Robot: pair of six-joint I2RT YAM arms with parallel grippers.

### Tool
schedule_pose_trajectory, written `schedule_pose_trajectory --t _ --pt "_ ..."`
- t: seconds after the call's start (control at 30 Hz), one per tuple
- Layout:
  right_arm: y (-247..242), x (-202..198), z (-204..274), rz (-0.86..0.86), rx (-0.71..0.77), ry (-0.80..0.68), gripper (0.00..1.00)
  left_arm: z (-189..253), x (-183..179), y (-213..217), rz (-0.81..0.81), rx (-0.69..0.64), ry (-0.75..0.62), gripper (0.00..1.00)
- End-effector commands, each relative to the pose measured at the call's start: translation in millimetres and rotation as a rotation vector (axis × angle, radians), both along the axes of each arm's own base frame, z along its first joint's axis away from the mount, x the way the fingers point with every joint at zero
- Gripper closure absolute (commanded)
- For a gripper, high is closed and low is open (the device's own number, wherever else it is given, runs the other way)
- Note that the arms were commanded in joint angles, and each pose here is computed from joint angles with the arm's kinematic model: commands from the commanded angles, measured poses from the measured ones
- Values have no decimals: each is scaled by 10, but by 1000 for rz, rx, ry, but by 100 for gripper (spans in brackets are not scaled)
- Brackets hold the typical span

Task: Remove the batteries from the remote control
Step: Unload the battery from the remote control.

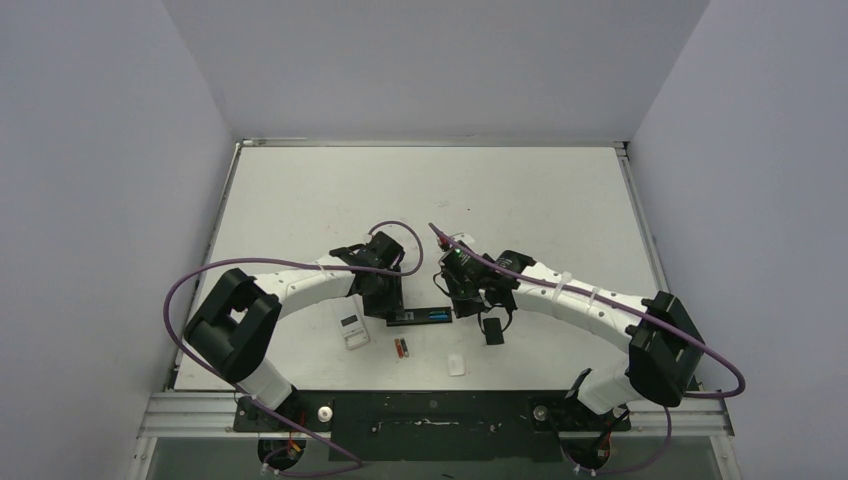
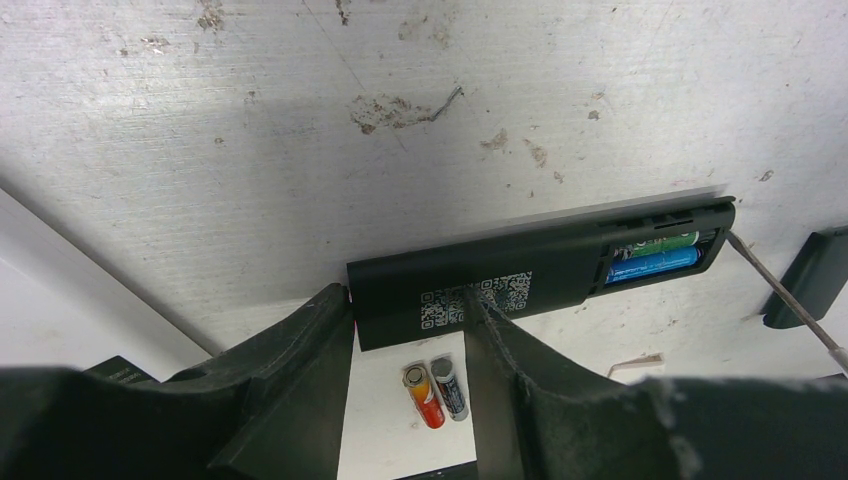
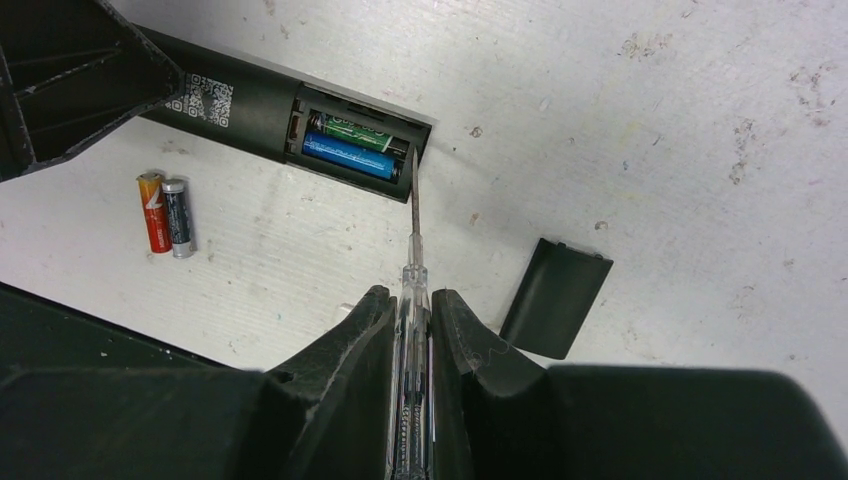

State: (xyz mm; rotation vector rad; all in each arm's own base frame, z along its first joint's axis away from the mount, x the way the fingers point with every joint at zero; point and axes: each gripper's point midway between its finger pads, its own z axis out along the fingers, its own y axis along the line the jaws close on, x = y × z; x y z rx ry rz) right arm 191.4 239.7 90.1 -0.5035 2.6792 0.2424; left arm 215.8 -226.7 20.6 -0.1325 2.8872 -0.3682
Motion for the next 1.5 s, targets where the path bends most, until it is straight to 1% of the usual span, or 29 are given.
schedule_pose_trajectory --t 0.0,0.13,0.37,0.77,1.0,1.23,1.47 --pt "54 69 40 0 3 -30 95 -226 -72 -26 -35 46 16 61" --pt "101 38 28 6 34 -18 95 -226 -75 -23 -35 46 16 61" --pt "182 33 150 5 96 -26 95 -221 -68 -29 -39 45 14 61" --pt "81 -30 44 -6 41 10 95 -227 -78 -24 -37 46 16 61" --pt "130 -17 118 0 67 1 95 -231 -51 6 -32 65 3 61" --pt "94 -40 31 -2 39 23 95 -238 -60 21 -29 68 4 61" --pt "145 -6 161 1 65 2 95 -231 -47 -2 -31 65 5 61"
